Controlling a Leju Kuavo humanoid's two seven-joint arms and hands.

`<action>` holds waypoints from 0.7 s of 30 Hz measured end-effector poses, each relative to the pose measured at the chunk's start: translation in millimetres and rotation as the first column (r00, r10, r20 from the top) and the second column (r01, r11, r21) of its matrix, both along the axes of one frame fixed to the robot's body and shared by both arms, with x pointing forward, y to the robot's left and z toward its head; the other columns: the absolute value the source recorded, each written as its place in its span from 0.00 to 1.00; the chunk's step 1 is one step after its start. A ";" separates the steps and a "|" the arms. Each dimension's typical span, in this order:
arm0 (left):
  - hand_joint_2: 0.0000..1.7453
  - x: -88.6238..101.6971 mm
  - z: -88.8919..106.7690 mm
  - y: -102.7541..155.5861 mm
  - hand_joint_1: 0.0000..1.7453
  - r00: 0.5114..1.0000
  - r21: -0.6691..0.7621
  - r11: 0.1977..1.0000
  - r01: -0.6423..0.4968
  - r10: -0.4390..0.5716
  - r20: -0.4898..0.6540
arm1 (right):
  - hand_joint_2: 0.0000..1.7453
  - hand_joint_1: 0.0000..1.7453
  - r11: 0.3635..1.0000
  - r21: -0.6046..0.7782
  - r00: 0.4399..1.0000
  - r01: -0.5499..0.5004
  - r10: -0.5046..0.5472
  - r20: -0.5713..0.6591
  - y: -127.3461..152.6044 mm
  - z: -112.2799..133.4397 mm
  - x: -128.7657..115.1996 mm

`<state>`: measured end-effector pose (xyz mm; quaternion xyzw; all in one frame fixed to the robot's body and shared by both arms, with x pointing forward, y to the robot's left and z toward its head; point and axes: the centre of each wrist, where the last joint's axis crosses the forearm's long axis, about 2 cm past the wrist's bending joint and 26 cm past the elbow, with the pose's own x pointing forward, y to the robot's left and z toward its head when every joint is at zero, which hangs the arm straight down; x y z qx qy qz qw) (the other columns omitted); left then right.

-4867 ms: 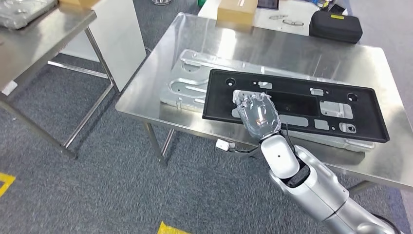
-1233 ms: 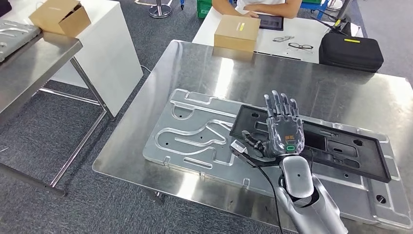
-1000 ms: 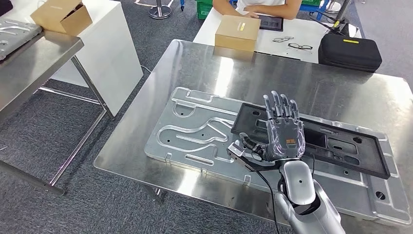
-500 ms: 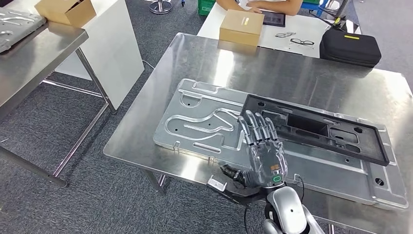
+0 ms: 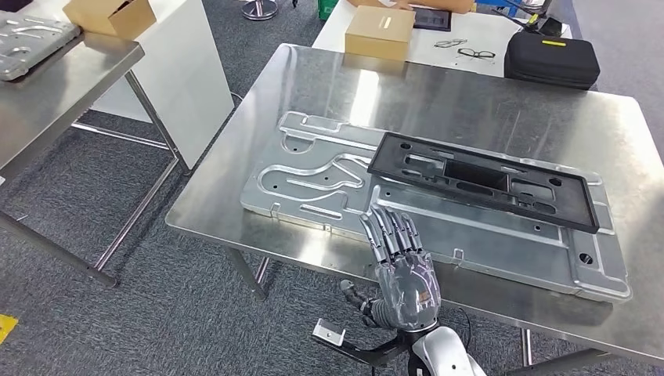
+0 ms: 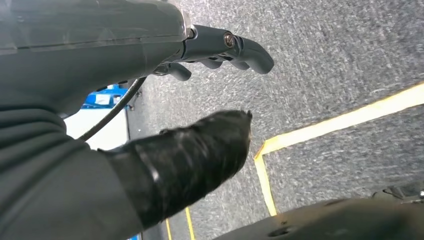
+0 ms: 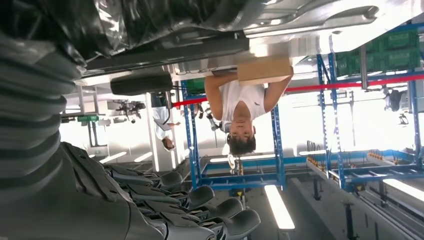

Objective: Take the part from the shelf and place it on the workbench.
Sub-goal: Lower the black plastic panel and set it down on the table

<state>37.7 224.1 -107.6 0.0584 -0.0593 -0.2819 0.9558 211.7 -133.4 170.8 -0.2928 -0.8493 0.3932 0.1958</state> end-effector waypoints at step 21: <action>1.00 5.4 0.6 2.4 0.00 0.995 0.012 1.000 -0.020 0.019 0.097 | 1.00 0.00 0.995 -0.083 0.980 -0.060 0.043 -0.195 7.3 -33.1 -6.2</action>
